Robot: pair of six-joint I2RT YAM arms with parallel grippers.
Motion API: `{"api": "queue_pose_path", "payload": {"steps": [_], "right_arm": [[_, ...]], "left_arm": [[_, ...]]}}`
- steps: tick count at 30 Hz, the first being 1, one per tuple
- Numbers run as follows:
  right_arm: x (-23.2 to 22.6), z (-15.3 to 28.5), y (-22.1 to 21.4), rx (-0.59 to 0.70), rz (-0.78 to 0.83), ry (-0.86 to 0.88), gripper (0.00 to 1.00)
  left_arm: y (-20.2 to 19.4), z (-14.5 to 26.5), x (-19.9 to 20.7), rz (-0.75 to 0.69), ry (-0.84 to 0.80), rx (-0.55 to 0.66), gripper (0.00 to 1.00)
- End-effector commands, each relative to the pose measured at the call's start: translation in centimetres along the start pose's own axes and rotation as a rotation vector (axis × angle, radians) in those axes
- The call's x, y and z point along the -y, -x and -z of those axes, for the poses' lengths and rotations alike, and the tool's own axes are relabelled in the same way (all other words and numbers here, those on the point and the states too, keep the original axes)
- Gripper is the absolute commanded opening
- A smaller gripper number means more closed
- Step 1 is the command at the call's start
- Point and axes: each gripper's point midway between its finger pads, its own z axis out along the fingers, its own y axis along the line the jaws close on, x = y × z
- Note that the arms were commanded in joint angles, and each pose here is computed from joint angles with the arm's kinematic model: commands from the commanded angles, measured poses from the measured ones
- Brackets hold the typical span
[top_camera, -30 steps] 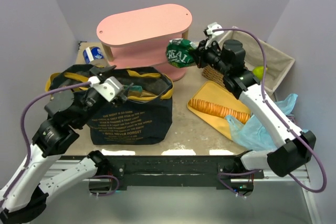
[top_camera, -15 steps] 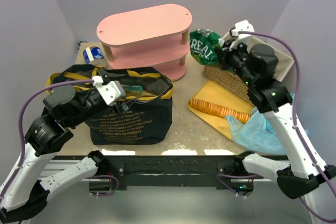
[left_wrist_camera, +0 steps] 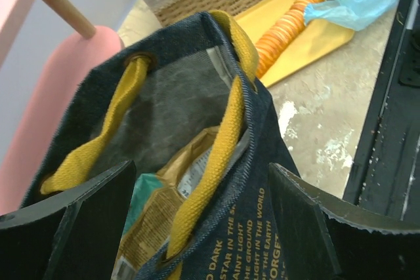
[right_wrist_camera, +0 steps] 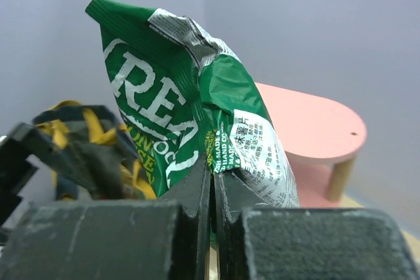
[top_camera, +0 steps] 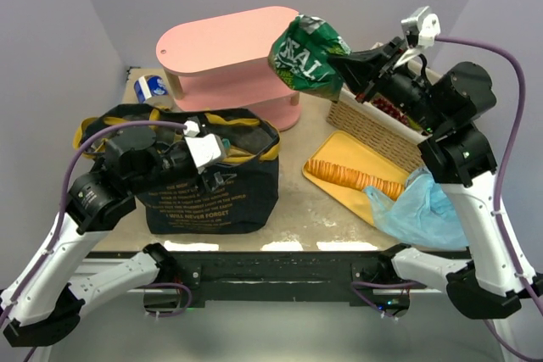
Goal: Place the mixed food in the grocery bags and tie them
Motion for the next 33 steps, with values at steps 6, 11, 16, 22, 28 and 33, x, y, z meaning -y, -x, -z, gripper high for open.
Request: {"api": "queue_pose_path", "payload": {"steps": [6,11,16,22,28,33], "right_arm": [[-7.6,-0.2,5.9,0.19,-0.144,0.359,0.0],[-10.1,-0.5,7.3,0.26,-0.303,0.454,0.0],[-13.7,-1.7,6.6,0.25,-0.429,0.553,0.0],[-15.7,-3.8,4.0,0.199,-0.522,0.549,0.0],[-16.4,-6.3,-0.8,0.098,-0.577,0.528,0.0],[-17.4,-7.3,-5.1,-0.02,-0.615,0.518,0.0]], "left_arm": [[-1.8,-0.4,1.8,0.055,-0.083,-0.05,0.79],[-2.8,-1.0,2.1,0.064,-0.093,-0.067,0.37],[-1.9,-1.0,2.6,0.058,-0.124,-0.022,0.07],[-1.4,-0.8,3.3,0.053,-0.163,0.002,0.0],[-0.2,0.1,4.0,0.041,-0.192,0.057,0.0],[0.0,0.4,4.1,0.028,-0.191,0.072,0.0]]}}
